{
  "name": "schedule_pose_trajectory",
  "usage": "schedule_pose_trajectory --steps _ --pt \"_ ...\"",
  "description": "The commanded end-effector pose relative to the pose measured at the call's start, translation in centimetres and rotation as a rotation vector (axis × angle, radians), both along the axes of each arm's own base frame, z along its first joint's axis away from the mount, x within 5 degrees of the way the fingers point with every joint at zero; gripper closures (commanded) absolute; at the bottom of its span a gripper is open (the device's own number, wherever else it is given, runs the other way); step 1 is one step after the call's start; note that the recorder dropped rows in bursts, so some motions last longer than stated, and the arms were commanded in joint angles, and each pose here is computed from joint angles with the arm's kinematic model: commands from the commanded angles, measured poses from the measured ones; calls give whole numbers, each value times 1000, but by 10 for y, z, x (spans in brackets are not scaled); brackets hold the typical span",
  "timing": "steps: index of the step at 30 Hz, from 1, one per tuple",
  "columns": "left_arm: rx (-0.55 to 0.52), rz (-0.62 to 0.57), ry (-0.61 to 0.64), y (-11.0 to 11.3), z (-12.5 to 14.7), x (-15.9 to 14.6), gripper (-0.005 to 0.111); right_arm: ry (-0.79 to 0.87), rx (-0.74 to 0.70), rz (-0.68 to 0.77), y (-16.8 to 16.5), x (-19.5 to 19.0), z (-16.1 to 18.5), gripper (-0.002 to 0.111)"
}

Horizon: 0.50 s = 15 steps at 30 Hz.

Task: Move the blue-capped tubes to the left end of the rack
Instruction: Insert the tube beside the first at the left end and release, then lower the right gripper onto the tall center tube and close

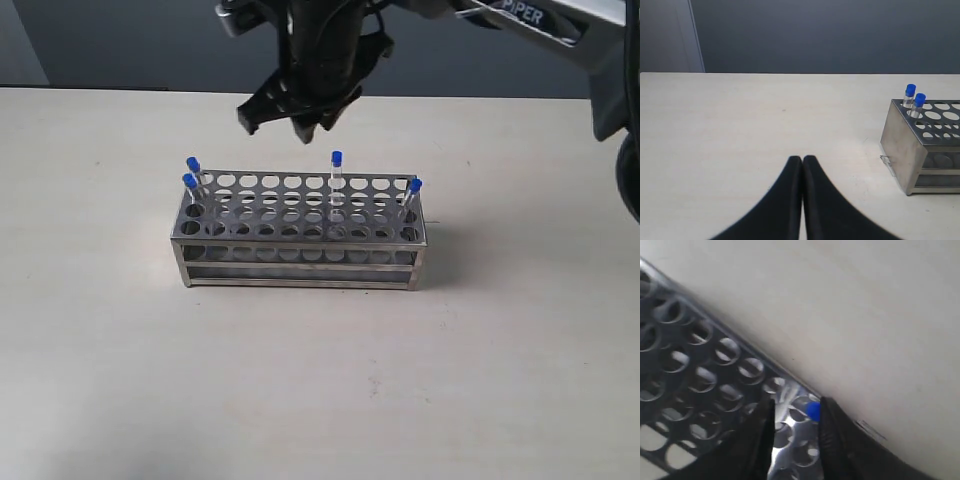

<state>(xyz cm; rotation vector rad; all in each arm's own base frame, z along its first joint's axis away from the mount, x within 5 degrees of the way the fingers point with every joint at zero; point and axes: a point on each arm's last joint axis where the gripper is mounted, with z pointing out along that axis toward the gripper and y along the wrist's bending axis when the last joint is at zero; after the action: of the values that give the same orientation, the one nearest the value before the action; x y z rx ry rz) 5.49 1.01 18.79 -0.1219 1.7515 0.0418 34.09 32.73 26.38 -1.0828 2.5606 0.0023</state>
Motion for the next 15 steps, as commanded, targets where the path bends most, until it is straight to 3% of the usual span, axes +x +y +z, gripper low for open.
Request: schedule_pose_trajectory --steps 1,6,15 --pt "-4 -8 -12 -1 2 0 106 45 21 -88 -26 18 -1 78" --pt "-4 -8 -12 -1 2 0 106 77 96 -77 -25 21 0 78" --pt "-4 -8 -12 -1 2 0 106 96 76 -79 -20 27 -24 78"
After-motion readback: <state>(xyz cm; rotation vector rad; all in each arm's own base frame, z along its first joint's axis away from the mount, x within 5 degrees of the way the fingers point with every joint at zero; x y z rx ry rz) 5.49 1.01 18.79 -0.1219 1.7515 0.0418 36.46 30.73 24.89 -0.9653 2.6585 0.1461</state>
